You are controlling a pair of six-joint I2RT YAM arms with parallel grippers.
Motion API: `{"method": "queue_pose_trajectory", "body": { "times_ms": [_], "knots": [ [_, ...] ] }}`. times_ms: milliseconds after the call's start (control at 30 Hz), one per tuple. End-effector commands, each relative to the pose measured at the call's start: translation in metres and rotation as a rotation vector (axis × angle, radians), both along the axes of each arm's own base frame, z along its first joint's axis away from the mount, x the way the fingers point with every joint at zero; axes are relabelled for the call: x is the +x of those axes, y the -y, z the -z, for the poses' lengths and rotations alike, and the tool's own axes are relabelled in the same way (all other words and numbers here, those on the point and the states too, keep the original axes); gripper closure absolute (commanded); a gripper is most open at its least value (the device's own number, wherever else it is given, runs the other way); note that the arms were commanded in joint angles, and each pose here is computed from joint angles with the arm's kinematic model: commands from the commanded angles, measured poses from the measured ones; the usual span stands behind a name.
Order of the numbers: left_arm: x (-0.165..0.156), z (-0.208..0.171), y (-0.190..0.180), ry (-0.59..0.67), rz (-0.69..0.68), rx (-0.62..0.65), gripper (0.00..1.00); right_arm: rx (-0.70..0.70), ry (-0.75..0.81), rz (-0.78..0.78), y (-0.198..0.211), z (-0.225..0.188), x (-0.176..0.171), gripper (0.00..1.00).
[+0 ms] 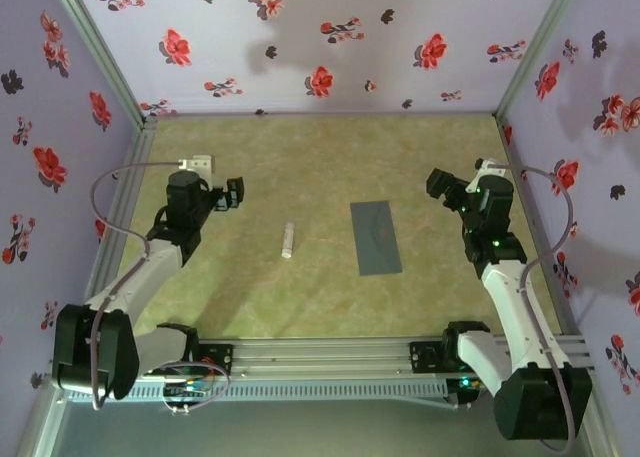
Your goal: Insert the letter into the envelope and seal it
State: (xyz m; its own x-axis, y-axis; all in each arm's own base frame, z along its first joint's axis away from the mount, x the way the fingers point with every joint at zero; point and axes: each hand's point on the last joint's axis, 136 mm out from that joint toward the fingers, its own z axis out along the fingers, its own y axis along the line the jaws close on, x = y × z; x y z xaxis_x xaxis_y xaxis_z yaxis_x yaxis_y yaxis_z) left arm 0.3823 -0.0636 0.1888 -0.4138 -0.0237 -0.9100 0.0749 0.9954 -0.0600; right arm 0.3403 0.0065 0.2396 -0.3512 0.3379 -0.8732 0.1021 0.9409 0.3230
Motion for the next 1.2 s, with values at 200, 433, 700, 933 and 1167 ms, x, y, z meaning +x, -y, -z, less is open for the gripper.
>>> {"method": "queue_pose_trajectory", "body": {
  "times_ms": [200, 433, 700, 933, 1167],
  "knots": [
    [0.016, 0.025, -0.036, 0.026, -0.091, 0.064, 0.00, -0.208, 0.066, 0.000, 0.013, 0.003, 0.008, 0.01],
    [0.016, 0.038, -0.046, 0.052, -0.109, 0.080, 0.00, -0.267, 0.014, 0.037, 0.023, 0.029, 0.005, 0.01],
    [0.012, 0.054, -0.078, 0.031, -0.179, 0.130, 0.00, -0.283, 0.049, 0.065, 0.027, 0.050, 0.008, 0.01],
    [0.027, 0.090, -0.077, -0.012, -0.124, 0.103, 0.00, -0.295, 0.085, 0.065, 0.030, 0.068, 0.020, 0.01],
    [0.018, 0.094, -0.080, 0.053, -0.137, 0.090, 0.00, -0.233, 0.093, 0.062, 0.028, 0.094, 0.034, 0.01]
  ]
}}
